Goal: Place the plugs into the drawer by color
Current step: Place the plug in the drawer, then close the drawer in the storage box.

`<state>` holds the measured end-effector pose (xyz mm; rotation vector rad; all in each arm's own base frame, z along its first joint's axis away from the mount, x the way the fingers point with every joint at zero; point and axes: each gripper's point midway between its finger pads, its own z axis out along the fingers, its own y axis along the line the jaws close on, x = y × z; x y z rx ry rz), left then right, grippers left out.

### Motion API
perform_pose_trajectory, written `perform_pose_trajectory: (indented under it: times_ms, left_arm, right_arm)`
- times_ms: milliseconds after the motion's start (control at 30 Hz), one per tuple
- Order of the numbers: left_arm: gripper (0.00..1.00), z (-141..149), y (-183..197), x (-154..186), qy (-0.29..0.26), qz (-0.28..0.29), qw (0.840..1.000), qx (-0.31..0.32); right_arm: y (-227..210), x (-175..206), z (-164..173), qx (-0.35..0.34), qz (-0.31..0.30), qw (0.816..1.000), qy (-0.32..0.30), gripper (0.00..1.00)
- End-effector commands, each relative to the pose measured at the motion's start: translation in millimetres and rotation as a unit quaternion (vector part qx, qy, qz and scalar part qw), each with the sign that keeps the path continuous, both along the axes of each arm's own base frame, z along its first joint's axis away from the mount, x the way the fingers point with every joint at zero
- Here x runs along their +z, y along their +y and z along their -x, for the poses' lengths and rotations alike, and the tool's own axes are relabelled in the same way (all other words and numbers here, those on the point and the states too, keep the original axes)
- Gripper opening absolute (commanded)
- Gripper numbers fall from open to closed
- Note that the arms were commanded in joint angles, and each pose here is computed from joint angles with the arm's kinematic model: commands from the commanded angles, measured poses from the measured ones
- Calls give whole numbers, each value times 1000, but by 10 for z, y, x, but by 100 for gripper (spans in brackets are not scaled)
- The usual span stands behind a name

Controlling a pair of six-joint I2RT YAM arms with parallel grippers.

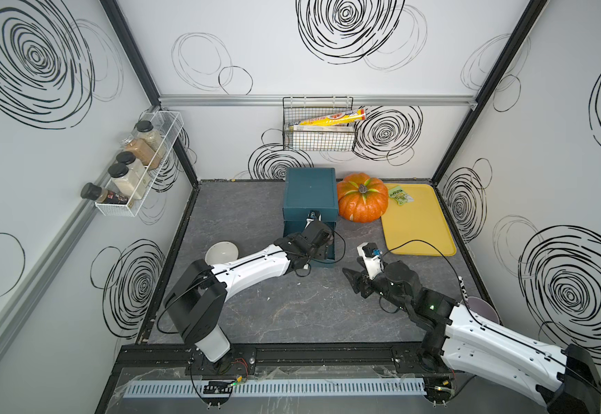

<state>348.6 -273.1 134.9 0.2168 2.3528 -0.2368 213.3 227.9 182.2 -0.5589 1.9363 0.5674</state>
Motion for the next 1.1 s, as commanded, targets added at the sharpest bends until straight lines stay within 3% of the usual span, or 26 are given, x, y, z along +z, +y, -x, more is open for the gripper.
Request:
perform_pose_trajectory:
  times_ms: [0,267,467,567,700,833,933,1067]
  left_arm:
    - [73,-48,-28,254,-22,12,1000,3]
    - [74,-8,136,976,-80,58,995,15]
    - [76,-255,590,1480,-130,107,984,58]
    - [86,-448,836,1670,-154,125,977,80]
    - [95,-865,966,1577,-142,123,979,75]
    - [96,-1158,877,1451,-143,94,983,65]
    - [92,-1328,808,1097,-98,52,992,57]
    - [86,-1406,791,612,-43,-4,998,53]
  right_arm:
    - [29,32,-18,-1,-8,1000,-4,65]
    - [92,10,3,15,-9,1000,0,65]
    - [534,-8,289,156,-23,987,34,63]
    - [711,-108,336,185,-23,980,71,59]
    - [904,-325,255,168,6,978,122,58]
    - [867,-427,-52,74,9,989,131,58]
    - [835,-387,-231,28,-8,994,108,63]
    - [814,-463,-426,-7,35,995,96,63]
